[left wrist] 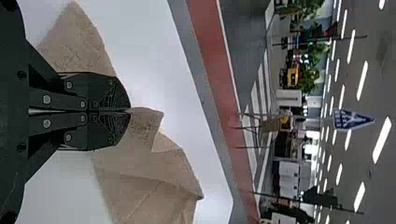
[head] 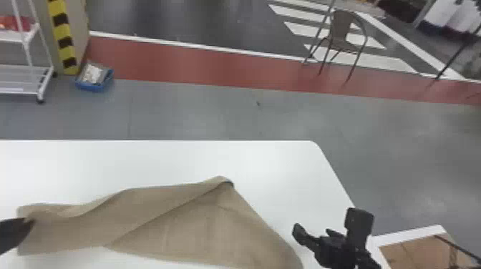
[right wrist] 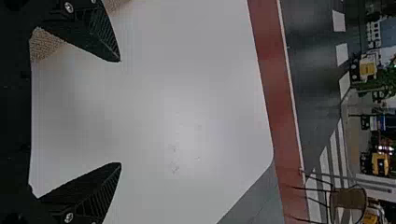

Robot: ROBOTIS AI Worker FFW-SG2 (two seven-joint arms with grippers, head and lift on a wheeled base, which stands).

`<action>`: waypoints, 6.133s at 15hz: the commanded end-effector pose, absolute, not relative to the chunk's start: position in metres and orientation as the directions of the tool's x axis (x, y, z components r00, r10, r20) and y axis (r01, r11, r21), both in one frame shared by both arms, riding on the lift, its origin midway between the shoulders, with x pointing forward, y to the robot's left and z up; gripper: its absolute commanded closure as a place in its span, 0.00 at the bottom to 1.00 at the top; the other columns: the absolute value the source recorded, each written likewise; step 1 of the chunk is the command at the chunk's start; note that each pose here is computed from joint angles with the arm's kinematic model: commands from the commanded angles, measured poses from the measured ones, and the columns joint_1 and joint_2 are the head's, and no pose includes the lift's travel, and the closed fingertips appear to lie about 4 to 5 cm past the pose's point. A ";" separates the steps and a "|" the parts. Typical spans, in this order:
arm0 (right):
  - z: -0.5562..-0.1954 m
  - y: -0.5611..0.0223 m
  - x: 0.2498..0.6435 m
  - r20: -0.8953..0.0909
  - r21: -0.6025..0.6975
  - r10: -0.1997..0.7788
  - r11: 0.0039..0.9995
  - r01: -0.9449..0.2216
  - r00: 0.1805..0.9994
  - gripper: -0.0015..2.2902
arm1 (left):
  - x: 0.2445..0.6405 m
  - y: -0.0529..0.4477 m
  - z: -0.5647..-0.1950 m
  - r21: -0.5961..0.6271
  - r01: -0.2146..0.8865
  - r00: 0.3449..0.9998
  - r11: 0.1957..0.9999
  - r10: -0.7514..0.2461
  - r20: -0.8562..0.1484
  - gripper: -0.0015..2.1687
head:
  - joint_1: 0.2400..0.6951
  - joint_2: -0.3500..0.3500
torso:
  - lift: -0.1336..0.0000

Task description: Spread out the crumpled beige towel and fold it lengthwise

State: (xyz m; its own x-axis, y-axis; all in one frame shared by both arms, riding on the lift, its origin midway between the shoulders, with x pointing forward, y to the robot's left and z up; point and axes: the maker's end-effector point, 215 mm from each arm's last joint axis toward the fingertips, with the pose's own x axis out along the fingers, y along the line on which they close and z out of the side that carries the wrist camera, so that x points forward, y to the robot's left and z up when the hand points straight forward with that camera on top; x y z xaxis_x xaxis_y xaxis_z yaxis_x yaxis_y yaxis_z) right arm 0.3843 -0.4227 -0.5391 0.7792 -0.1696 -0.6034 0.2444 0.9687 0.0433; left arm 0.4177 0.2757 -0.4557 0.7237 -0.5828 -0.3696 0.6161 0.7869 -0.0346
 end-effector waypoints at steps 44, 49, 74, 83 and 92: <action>-0.542 -0.304 0.346 -0.618 -0.160 0.100 0.955 -0.249 0.780 0.06 | 0.586 0.101 -0.377 -0.056 0.552 0.749 0.832 -0.525 -0.405 0.88 | 1.00 0.19 | 1.00; -0.541 -0.299 0.351 -0.612 -0.140 0.120 0.956 -0.257 0.782 0.06 | 0.585 0.076 -0.453 0.055 0.547 0.708 0.835 -0.426 -0.563 0.00 | 1.00 0.14 | 1.00; -0.553 -0.311 0.280 -0.829 -0.231 0.097 0.838 -0.495 0.550 0.09 | 0.497 0.204 -0.479 0.042 0.367 0.779 0.929 -0.282 -0.560 0.02 | 1.00 0.29 | 1.00; -0.561 -0.318 0.285 -0.869 -0.274 -0.007 0.839 -0.470 0.494 0.10 | 0.502 0.215 -0.477 0.055 0.358 0.785 0.932 -0.269 -0.559 0.02 | 1.00 0.29 | 1.00; -0.550 -0.326 0.307 -0.829 -0.338 -0.035 0.827 -0.449 0.559 0.89 | 0.504 0.219 -0.482 0.057 0.362 0.783 0.930 -0.271 -0.560 0.02 | 1.00 0.28 | 1.00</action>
State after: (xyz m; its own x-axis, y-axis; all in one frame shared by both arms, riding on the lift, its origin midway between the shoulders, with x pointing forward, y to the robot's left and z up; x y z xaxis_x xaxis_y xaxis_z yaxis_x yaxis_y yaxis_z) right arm 0.2989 -0.3269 -0.5574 0.5186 -0.0477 -0.8537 -0.4510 0.8330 -0.3205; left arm 0.5040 0.2171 -0.4828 0.7818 -0.2706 -0.5617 0.3607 0.9311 0.0536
